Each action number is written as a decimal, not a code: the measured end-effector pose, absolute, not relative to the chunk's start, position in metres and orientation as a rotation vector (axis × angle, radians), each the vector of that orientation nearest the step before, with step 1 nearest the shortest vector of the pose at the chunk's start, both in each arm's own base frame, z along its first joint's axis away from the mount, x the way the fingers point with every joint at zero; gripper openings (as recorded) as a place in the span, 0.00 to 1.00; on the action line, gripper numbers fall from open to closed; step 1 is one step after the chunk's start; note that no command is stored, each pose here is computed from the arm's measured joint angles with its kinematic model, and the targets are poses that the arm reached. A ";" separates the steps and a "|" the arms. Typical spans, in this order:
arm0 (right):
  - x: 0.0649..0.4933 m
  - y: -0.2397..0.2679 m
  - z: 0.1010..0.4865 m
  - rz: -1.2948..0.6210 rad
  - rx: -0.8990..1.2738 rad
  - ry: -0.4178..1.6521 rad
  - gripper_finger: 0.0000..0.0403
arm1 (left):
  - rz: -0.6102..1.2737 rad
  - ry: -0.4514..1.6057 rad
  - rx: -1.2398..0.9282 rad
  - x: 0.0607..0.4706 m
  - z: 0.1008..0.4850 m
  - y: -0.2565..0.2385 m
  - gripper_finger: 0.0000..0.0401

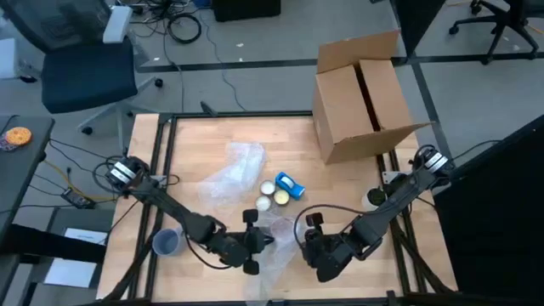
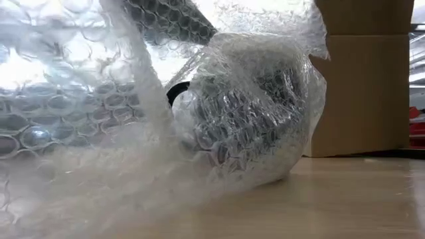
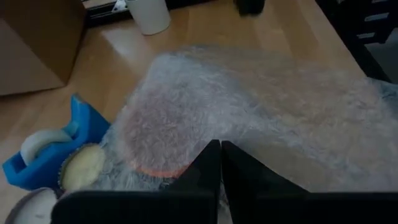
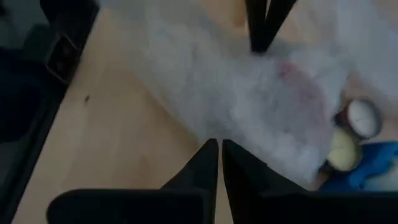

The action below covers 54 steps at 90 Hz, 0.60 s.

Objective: Wrap mug
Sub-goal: Wrap the black mug with the transparent bubble wrap

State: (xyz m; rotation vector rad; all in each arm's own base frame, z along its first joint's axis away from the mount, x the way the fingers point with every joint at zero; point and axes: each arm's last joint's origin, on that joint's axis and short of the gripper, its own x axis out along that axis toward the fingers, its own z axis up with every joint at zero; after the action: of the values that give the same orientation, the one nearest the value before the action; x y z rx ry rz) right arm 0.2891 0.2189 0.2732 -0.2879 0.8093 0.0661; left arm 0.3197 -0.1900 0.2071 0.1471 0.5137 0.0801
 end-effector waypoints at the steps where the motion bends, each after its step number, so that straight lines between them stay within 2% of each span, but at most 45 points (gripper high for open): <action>1: 0.289 0.219 0.274 0.062 -0.294 0.803 0.00 | 0.081 0.513 0.146 0.320 0.207 -0.190 0.00; 17: 0.304 0.204 0.278 -0.028 -0.347 0.747 0.00 | 0.072 0.513 0.144 0.321 0.207 -0.189 0.00; 30: 0.325 0.180 0.262 -0.080 -0.315 0.787 0.00 | 0.061 0.508 0.156 0.321 0.208 -0.189 0.00; 54: 0.360 0.165 0.220 0.081 -0.245 0.909 0.00 | 0.051 0.529 0.176 0.318 0.218 -0.192 0.00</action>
State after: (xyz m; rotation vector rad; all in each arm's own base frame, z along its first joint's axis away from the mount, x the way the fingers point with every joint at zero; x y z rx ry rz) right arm 0.3601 0.1654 0.2197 -0.2453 0.9091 0.0815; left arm 0.3179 -0.1920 0.2178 0.1757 0.5292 0.0510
